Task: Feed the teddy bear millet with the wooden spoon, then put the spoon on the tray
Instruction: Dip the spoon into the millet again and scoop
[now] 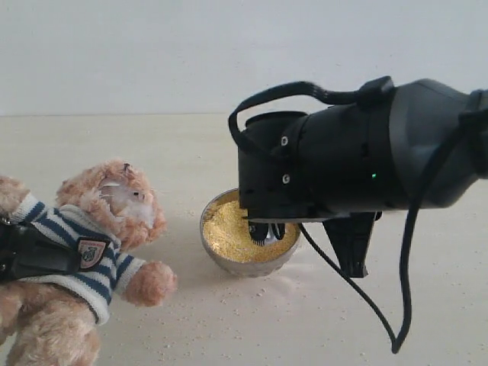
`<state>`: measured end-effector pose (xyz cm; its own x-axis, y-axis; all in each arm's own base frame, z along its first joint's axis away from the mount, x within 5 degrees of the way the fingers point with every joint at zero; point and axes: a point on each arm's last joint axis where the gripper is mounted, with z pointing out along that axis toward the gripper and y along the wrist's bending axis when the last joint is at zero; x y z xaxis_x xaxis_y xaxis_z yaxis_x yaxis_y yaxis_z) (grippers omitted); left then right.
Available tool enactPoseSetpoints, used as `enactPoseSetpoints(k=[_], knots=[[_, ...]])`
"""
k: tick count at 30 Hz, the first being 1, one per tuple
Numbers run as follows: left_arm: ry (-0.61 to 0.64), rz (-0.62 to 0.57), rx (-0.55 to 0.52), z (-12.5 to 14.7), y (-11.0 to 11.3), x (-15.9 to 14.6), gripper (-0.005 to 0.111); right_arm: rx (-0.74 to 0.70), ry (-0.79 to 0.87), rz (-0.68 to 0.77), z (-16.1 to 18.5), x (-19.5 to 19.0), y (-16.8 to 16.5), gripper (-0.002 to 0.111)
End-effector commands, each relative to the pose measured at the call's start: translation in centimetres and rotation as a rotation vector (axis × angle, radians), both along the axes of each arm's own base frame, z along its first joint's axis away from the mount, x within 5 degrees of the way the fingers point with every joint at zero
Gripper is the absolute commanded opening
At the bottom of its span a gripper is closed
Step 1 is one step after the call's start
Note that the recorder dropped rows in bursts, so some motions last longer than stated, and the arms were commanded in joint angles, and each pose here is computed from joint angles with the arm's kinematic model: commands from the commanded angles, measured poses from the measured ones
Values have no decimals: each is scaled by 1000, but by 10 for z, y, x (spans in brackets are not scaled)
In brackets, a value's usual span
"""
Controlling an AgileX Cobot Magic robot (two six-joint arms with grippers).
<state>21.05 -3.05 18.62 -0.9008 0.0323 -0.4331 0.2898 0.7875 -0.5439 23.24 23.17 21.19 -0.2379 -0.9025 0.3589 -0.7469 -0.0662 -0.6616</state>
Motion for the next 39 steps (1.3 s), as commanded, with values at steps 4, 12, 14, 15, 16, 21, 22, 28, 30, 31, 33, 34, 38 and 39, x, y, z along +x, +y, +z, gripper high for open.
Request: enactPoseSetpoints(k=[4, 12, 14, 15, 16, 21, 22, 28, 30, 31, 33, 34, 38, 39], knots=[[1, -1, -16, 0, -1, 0, 6, -161, -21, 154, -27, -4, 22, 9], [1, -1, -16, 0, -1, 0, 6, -171, -10, 169, -33, -9, 27, 9], [1, -1, -16, 0, -1, 0, 6, -161, 5, 157, -34, -10, 27, 9], [1, -1, -16, 0, -1, 0, 6, -154, 16, 148, -35, -11, 27, 9], [1, -1, -16, 0, -1, 0, 6, -147, 28, 138, -36, -12, 27, 9], [1, -1, -16, 0, -1, 0, 6, -125, 65, 108, -38, -16, 26, 9], [1, -1, -16, 0, -1, 0, 6, -119, 71, 103, -39, -17, 26, 9], [1, -1, -16, 0, -1, 0, 6, -36, 65, 76, -26, -13, 38, 9], [1, -1, -16, 0, -1, 0, 6, -6, 70, 64, -22, -12, 42, 9], [1, -1, -16, 0, -1, 0, 6, 10, 77, 55, -21, -13, 44, 9], [1, -1, -16, 0, -1, 0, 6, 36, 97, 36, -21, -14, 45, 9], [1, -1, -16, 0, -1, 0, 6, 42, 108, 28, -21, -15, 45, 9], [1, -1, -16, 0, -1, 0, 6, 71, 150, -10, -24, -18, 45, 9], [1, -1, -16, 0, -1, 0, 6, 78, 163, -19, -25, -20, 45, 9]])
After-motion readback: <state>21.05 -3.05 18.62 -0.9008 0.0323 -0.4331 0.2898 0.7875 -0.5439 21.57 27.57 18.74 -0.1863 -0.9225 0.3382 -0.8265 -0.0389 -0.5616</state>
